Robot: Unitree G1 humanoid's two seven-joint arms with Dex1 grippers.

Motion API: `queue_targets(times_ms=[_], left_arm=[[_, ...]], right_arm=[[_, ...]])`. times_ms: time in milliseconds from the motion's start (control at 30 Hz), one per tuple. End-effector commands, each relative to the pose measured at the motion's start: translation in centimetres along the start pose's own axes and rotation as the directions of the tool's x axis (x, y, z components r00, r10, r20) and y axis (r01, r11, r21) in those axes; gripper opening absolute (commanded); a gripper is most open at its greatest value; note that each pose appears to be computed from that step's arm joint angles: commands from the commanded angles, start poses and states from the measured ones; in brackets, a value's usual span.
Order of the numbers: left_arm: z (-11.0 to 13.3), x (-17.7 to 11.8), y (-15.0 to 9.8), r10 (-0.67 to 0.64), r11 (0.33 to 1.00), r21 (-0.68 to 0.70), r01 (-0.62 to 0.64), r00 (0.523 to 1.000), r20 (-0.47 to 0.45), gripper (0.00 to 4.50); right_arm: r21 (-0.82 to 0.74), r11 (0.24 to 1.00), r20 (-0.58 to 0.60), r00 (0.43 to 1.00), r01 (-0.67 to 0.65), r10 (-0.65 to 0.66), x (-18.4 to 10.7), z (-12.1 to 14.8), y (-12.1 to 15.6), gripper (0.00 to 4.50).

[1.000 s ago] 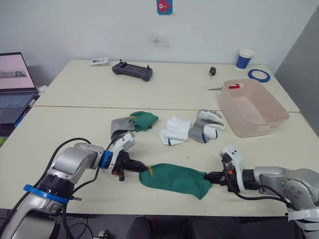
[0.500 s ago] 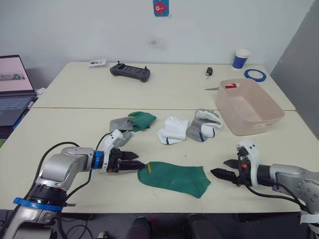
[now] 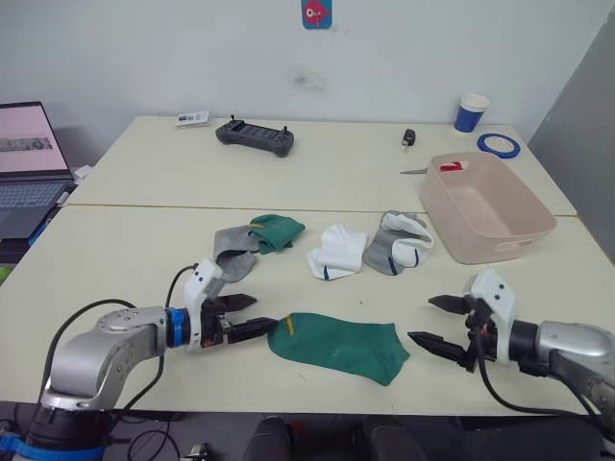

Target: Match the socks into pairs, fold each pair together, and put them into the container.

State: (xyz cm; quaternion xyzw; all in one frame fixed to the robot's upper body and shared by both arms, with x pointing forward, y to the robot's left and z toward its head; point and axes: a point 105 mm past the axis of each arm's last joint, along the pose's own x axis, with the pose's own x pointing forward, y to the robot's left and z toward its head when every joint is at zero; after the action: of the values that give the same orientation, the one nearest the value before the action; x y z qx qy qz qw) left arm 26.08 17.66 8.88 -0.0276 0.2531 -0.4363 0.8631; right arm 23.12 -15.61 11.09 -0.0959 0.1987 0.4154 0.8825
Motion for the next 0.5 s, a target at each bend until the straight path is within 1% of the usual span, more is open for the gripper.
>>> queue_targets(times_ms=[33, 167, 267, 367, 467, 500], left_arm=[[0.9, -0.8, -0.2, 0.044, 0.997, 0.059, -0.047, 0.998, 0.053, 4.48], [0.2, -0.3, -0.3, 0.071, 0.991, 0.116, -0.074, 0.997, 0.035, 4.48], [-0.9, 0.3, -0.3, 0.075, 0.989, 0.124, -0.077, 0.997, 0.017, 4.48], [-1.3, 1.5, 0.0, 0.066, 0.986, 0.154, -0.066, 0.998, 0.009, 4.48], [-1.0, 2.5, 0.5, 0.054, 0.983, 0.177, -0.056, 0.998, 0.012, 3.87], [-0.9, 2.8, 0.4, 0.037, 0.984, 0.176, -0.038, 0.999, 0.011, 3.58]], right_arm=[[-0.027, 0.999, 0.068, 0.997, 0.021, -0.020, 1.0, 0.4, 1.6, 4.50], [0.020, 0.998, 0.084, 0.995, 0.052, -0.054, 1.7, -0.5, 2.1, 4.50], [0.006, 0.997, 0.068, 0.995, 0.073, -0.073, 1.9, -1.3, 2.5, 4.50], [0.011, 0.995, 0.072, 0.992, 0.101, -0.101, 2.1, -1.5, 2.7, 4.50], [0.015, 0.992, 0.065, 0.990, 0.124, -0.125, 2.2, -2.0, 2.7, 4.50], [0.014, 0.991, 0.061, 0.990, 0.130, -0.131, 2.3, -2.2, 2.6, 4.50]])
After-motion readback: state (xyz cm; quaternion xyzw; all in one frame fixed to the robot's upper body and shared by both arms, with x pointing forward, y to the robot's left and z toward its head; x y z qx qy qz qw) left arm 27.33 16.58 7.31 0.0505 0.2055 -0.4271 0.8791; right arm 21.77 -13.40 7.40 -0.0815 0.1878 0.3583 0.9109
